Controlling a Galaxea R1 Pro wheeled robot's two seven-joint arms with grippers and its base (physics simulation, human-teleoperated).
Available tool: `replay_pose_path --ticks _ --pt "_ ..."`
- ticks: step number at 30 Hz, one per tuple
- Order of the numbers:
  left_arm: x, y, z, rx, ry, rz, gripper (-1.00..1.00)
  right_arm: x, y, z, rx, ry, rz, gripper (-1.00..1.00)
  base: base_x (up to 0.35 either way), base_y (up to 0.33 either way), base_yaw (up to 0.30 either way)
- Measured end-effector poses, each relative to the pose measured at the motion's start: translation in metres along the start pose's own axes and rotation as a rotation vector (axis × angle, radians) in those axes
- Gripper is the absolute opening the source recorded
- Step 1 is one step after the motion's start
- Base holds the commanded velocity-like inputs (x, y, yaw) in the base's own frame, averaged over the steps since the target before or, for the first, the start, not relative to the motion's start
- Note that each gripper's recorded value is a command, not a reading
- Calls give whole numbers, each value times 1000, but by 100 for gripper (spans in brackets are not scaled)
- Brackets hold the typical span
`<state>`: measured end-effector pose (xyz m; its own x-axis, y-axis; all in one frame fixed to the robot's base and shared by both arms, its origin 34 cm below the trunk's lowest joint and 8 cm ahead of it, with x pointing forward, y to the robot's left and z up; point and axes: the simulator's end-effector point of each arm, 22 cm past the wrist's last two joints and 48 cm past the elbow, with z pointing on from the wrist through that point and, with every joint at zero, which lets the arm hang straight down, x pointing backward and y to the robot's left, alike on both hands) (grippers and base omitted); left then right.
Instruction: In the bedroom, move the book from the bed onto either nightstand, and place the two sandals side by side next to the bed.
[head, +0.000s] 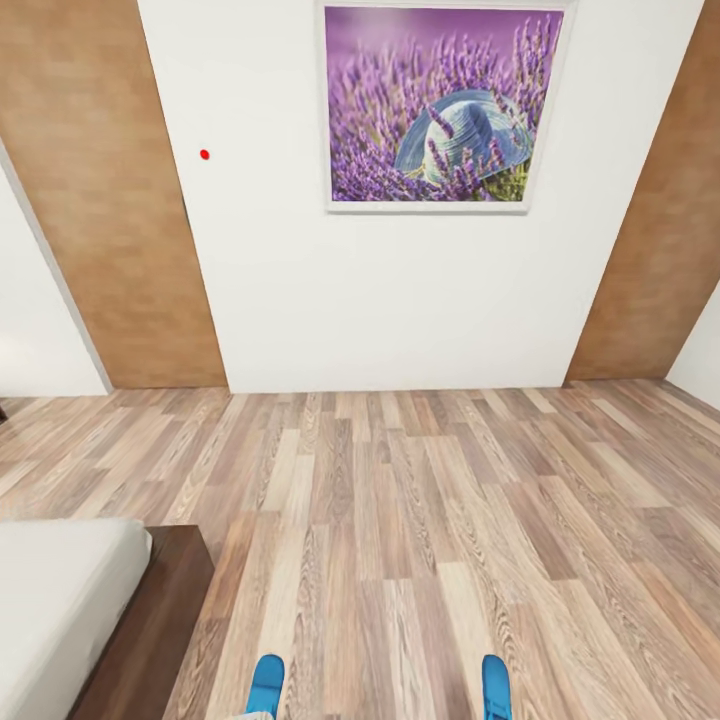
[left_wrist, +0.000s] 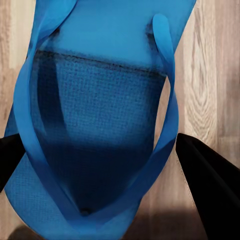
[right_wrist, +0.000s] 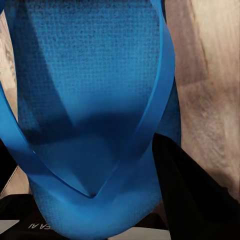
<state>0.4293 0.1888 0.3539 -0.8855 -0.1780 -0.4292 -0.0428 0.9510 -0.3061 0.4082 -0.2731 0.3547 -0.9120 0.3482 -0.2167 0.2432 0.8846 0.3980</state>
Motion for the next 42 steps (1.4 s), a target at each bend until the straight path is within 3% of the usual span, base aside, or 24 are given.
replay_pose_path --ticks 42 --pt "0 0 0 0 0 0 -100 0 0 0 0 0 0 -100 321 0 0"
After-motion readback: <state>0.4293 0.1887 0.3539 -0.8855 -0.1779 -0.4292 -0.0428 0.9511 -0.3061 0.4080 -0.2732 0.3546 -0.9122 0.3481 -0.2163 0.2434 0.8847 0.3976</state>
